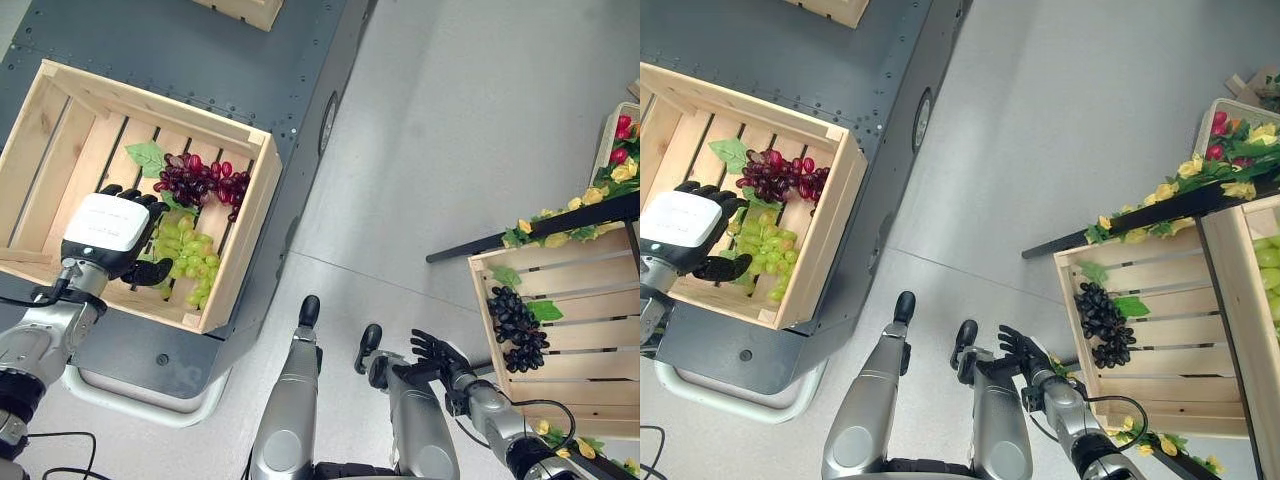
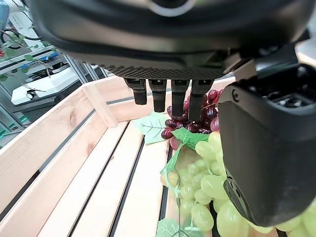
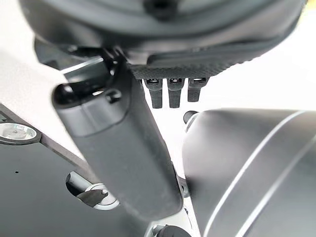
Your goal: Pick up the fruits from the basket on one side to the basket on the other side
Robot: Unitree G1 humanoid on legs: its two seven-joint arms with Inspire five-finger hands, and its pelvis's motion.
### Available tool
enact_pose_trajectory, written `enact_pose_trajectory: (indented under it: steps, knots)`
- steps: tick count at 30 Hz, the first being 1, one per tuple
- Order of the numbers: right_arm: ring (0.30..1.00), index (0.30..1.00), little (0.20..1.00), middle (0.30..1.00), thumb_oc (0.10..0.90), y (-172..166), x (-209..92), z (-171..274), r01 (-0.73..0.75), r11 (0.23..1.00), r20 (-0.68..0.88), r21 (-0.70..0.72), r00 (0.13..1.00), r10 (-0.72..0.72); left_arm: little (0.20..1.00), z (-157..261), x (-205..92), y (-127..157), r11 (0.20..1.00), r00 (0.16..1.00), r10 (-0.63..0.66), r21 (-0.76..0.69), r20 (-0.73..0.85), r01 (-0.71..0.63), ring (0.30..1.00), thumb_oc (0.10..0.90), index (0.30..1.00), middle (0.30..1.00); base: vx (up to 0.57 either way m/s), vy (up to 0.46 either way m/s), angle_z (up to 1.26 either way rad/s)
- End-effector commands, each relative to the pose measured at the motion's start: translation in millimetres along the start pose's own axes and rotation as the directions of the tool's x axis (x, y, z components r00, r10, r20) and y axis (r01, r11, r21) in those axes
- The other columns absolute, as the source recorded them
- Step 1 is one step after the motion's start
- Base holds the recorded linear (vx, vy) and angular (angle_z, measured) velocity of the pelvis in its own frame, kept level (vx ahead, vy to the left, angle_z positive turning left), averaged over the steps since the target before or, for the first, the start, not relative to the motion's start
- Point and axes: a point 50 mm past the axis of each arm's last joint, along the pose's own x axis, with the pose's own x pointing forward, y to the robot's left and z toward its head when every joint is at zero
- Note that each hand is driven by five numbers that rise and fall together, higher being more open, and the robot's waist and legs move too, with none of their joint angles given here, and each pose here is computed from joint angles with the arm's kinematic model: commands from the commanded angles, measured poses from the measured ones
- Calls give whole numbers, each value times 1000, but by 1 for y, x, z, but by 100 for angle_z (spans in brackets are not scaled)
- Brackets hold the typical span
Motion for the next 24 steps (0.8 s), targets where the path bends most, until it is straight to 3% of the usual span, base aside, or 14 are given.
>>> enact_pose_trajectory:
  steps: [1, 12, 24]
  knots:
    - [900, 900, 900, 900, 800, -5, -9, -5, -30, 999, 31, 17, 999, 30, 900, -40, 2, 50, 980, 972, 199, 5, -128, -200, 900, 800, 900, 900, -2, -26, 4]
    - [900, 900, 900, 900, 800, -2, -8, -12, -8, 997, 8, 78, 1000, 8, 900, -39, -6, 56, 984, 984, 177, 30, -9, -177, 900, 800, 900, 900, 4, -29, 6]
    - [900, 900, 900, 900, 800, -3, -9, -15, -17, 996, 2, 83, 1000, 17, 900, -31, 2, 82, 979, 977, 188, 61, 100, -195, 900, 800, 900, 900, 6, -3, 1]
